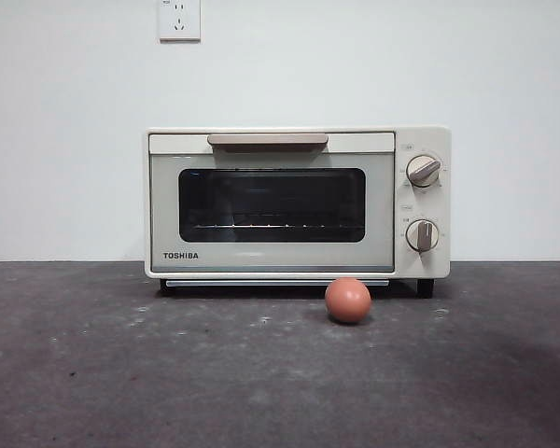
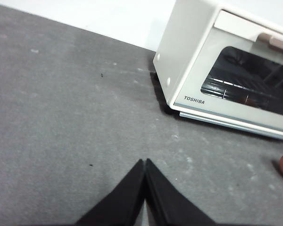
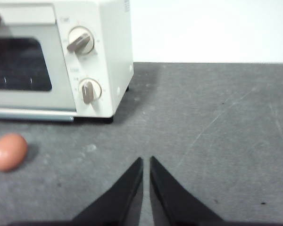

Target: Eggoven

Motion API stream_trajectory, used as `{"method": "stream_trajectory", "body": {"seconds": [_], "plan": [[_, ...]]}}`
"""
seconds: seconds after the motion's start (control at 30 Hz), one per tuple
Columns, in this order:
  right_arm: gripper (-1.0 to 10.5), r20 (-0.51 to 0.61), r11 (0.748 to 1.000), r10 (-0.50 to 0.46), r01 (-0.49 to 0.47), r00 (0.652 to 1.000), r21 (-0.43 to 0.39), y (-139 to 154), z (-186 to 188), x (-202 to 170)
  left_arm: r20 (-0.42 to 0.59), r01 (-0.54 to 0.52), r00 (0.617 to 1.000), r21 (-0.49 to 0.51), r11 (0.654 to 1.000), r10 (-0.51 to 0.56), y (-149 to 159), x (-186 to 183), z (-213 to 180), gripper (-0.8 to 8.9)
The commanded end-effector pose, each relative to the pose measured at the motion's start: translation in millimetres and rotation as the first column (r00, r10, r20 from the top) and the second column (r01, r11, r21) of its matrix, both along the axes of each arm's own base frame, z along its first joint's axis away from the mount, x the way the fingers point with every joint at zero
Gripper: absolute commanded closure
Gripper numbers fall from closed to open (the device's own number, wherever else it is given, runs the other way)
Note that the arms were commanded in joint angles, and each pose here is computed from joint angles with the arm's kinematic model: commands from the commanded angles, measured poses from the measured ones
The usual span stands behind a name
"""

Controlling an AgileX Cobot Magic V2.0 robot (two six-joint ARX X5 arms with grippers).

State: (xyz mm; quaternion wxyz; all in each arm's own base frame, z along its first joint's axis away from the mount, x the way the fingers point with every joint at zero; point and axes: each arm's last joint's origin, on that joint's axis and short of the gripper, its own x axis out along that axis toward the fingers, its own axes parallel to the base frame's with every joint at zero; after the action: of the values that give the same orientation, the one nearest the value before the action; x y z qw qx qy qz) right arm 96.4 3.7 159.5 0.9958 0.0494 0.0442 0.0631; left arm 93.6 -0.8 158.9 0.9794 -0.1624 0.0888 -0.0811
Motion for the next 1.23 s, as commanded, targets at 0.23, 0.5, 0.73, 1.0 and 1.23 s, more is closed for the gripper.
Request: {"method": "stream_trajectory", "body": {"seconds": [0.23,0.5,0.73,1.0,1.23], "plan": [[9.4,0.051,0.963,0.014,-0.027,0.999,0.269,0.8,27.1,-5.3,0.005,-0.004,1.0,-0.156,0.988,0.005,-0.6,-4.1,19.7,8.06],[9.4,0.064,0.962,0.073,-0.087,0.995,0.257,2.5,91.1,-17.0,0.001,0.107,0.994,-0.102,0.989,-0.108,-3.6,-5.7,73.6,8.06],[9.4,-0.171,0.957,0.26,-0.23,0.95,0.177,7.7,135.5,-7.0,-0.125,0.282,0.952,-0.005,0.959,-0.281,-6.6,8.8,113.9,8.06],[9.4,-0.447,0.894,0.445,-0.412,0.776,0.176,18.0,158.9,16.5,-0.238,0.459,0.859,-0.035,0.888,-0.454,-11.8,29.0,134.4,8.06],[9.4,-0.564,0.843,0.515,-0.501,0.646,0.196,33.9,151.2,37.5,-0.303,0.517,0.808,-0.043,0.855,-0.505,-18.3,37.4,135.5,8.06]]}}
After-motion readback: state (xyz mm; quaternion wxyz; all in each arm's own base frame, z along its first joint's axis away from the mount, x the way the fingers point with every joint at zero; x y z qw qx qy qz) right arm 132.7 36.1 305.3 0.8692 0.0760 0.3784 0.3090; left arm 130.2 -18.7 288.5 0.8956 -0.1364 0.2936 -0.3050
